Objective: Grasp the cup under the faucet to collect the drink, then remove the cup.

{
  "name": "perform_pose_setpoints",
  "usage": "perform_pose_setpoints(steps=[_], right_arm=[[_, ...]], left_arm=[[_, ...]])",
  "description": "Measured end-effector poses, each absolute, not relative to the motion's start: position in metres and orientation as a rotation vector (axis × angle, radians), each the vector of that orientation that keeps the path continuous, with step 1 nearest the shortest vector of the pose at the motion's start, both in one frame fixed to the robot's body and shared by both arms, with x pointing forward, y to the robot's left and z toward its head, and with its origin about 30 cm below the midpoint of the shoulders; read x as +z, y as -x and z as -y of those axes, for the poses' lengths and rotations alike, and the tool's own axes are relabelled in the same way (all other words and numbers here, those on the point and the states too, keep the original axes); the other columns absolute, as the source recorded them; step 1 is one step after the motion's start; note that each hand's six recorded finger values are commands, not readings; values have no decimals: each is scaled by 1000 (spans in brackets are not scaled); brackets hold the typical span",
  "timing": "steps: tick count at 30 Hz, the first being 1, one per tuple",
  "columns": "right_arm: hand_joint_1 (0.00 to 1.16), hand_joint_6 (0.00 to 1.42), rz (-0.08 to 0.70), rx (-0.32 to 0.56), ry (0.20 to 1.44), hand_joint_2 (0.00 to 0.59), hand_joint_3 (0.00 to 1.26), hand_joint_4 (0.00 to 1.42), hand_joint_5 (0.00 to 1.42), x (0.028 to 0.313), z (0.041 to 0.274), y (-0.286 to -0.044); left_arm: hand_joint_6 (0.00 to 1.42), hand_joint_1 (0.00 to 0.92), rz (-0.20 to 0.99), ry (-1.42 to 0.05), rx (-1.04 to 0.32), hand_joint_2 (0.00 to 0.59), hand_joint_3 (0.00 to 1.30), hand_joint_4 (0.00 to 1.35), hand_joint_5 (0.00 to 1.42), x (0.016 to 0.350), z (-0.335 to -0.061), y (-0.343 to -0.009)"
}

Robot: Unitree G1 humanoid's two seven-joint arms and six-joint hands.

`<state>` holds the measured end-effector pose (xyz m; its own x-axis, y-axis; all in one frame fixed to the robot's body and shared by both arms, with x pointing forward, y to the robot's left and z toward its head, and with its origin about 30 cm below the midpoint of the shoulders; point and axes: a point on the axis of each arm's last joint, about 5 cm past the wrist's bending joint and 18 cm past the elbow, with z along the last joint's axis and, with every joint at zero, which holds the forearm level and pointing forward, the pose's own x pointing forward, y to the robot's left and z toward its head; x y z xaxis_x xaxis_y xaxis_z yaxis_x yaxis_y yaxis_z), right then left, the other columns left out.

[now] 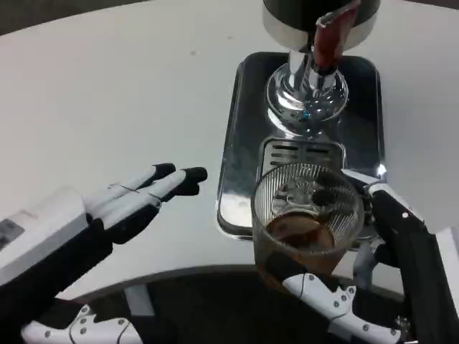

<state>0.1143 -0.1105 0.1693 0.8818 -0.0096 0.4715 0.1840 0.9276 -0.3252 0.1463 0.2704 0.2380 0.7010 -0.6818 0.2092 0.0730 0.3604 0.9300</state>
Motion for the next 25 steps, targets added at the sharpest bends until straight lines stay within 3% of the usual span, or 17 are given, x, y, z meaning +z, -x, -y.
perform_pose_setpoints(steps=[25], right_arm=[[806, 1277, 463, -89, 371, 218, 790, 889, 1038, 168, 115, -112]], left_arm=[[66, 0, 662, -1137, -576, 99, 34, 0, 0, 235, -264, -141]])
